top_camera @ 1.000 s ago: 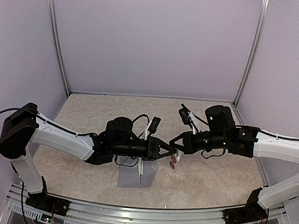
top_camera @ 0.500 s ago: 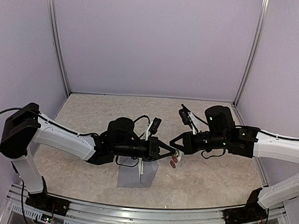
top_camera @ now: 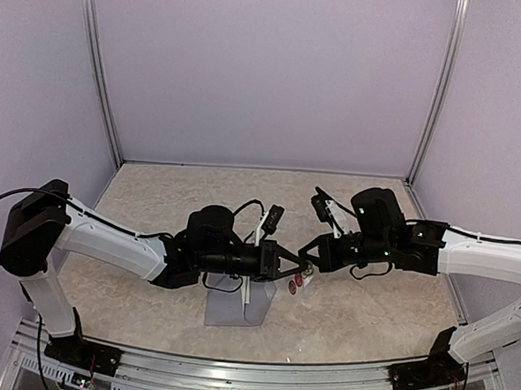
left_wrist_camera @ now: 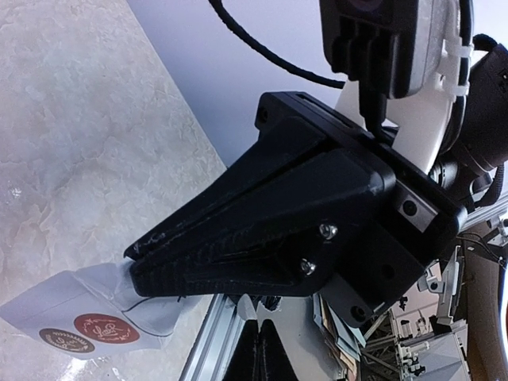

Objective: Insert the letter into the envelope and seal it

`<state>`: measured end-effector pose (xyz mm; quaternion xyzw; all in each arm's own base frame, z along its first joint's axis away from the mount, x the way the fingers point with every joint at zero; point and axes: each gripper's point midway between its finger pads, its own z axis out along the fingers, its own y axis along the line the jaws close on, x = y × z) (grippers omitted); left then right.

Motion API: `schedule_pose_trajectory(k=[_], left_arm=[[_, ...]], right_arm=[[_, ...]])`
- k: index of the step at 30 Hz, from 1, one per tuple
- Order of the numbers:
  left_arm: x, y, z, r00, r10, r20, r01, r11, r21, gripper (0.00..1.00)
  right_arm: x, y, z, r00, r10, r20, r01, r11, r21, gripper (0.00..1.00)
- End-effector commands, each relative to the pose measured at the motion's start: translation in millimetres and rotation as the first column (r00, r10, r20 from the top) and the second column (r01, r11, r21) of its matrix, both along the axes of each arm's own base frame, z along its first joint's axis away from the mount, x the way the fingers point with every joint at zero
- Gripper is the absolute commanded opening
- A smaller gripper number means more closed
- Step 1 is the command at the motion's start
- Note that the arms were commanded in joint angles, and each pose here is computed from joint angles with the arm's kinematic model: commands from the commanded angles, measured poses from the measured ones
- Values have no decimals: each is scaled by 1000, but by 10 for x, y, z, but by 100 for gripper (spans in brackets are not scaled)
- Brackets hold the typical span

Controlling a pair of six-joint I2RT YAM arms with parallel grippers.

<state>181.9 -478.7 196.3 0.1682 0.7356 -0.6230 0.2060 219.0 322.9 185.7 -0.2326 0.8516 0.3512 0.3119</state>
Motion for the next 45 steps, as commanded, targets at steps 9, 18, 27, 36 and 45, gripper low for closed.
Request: schedule_pose_trajectory(k=[9, 18, 27, 36, 45], left_arm=[[-68, 244, 46, 997, 15, 74, -17, 999, 27, 0], [337, 956, -318, 976, 188, 112, -204, 967, 153, 0], [608, 1402, -594, 967, 213, 141, -238, 950, 200, 0], [710, 1532, -885, 976, 187, 110, -208, 950, 233, 0], [683, 1546, -1117, 988, 143, 62, -153, 961, 232, 0]], right_arm=[[265, -209, -59, 988, -155, 12, 155, 987, -36, 0], [656, -630, -420, 972, -235, -11, 234, 971, -54, 69], [683, -355, -353, 996, -84, -12, 84, 996, -5, 94], [681, 421, -652, 978, 151, -141, -137, 985, 107, 92], [873, 762, -1083, 950, 206, -235, -183, 976, 115, 91]])
